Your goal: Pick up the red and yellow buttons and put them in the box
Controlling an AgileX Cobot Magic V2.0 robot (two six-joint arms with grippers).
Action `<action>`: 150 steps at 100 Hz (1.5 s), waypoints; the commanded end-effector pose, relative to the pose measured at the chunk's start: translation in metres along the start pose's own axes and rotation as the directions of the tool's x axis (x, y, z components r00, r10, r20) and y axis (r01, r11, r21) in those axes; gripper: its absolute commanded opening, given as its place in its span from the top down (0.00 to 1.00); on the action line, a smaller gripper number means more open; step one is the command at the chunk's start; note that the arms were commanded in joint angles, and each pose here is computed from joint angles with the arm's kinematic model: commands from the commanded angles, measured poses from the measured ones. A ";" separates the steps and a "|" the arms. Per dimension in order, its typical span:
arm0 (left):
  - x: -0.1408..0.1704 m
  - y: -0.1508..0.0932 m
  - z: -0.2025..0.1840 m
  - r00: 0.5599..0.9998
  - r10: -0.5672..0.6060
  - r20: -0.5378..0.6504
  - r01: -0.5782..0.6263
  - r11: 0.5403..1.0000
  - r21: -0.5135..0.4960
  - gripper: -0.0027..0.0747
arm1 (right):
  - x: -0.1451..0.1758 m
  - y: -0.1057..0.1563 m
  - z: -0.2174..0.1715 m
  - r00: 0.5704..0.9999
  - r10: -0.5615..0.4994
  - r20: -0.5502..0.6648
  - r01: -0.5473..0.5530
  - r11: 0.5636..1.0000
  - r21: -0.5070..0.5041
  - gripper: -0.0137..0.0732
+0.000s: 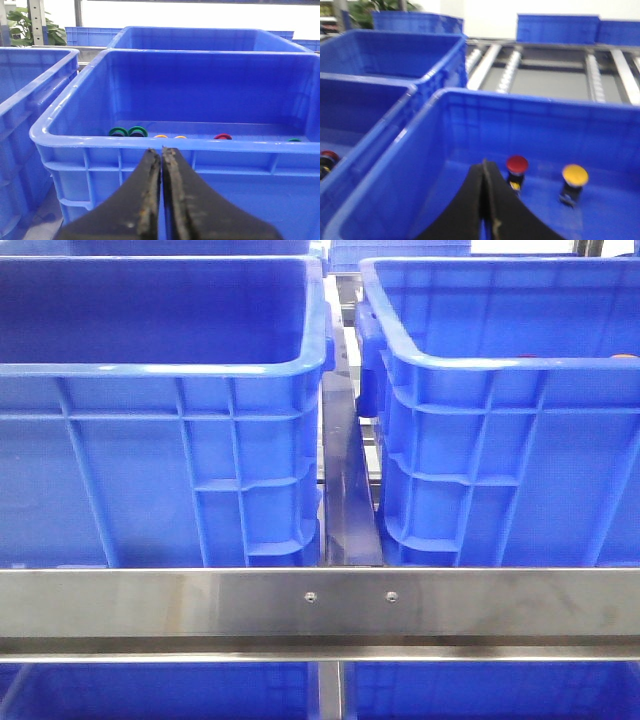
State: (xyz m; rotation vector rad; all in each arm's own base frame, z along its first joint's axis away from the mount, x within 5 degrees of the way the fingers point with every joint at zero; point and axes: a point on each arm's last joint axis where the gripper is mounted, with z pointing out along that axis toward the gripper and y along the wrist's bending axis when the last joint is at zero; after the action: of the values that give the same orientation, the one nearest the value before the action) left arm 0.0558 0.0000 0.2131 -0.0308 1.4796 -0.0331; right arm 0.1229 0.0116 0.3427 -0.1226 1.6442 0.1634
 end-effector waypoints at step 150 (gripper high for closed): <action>0.005 0.001 -0.002 0.997 -0.008 0.075 0.008 1.000 -0.001 0.99 | 0.115 -0.002 -0.066 0.922 0.022 0.387 -0.078 0.988 0.131 0.92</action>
State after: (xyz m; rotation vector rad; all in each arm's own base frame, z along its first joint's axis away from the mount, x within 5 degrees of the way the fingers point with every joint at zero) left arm 0.0558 0.0000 0.2131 -0.0308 1.4796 -0.0331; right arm 0.0544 0.0007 0.2201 0.0658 1.4096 0.1058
